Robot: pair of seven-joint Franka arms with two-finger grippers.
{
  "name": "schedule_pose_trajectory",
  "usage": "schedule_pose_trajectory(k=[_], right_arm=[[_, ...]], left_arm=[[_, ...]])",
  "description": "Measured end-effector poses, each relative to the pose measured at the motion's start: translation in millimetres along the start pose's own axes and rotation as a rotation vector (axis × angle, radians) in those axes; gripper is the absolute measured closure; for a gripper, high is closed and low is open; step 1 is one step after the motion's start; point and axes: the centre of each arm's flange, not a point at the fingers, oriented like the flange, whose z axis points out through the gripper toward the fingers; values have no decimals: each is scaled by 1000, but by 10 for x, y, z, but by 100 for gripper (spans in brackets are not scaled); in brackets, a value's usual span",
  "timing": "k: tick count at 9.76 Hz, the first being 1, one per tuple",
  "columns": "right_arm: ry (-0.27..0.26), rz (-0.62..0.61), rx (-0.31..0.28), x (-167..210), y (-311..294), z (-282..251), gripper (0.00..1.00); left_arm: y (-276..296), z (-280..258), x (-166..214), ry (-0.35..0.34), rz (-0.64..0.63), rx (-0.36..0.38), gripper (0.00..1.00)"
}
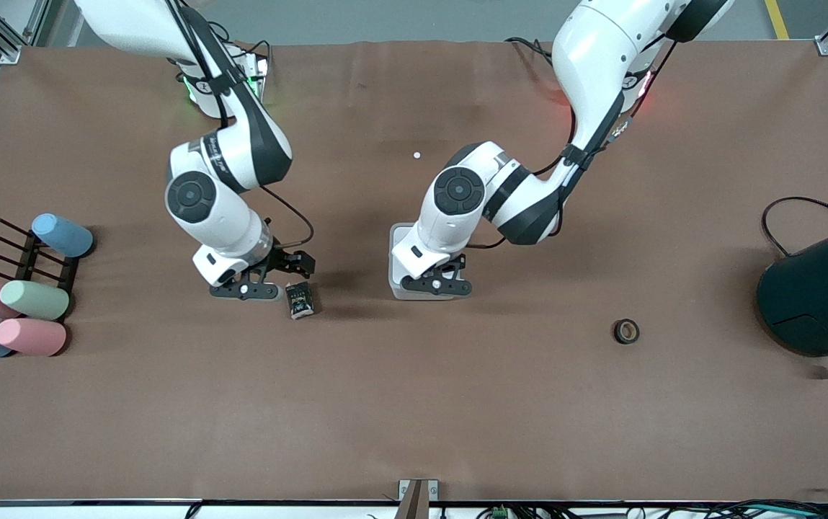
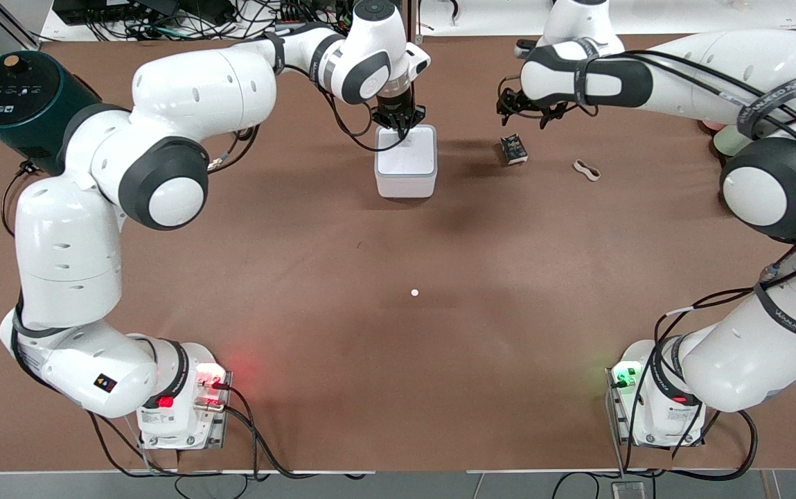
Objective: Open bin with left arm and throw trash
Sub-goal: 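Reach the right gripper to the black wrapper while the left gripper lifts away, then grasp the black wrapper with the right gripper while the left gripper reaches the tape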
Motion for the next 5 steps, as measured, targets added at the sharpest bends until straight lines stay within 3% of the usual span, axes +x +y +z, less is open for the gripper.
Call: schedule_pose_trajectory(k=[2,4,5], right_arm=[[-2,-4,-12,10,-15,341,0],[17,3,-19,56,32,668,0],[31,11,-22,92,84,780,0]], left_arm=[[-108,-71,67,-16,13,28,97],[-1211,-854,568,-75,-2,75,97],[-1519,-1082,646,-77,-12,80,96]])
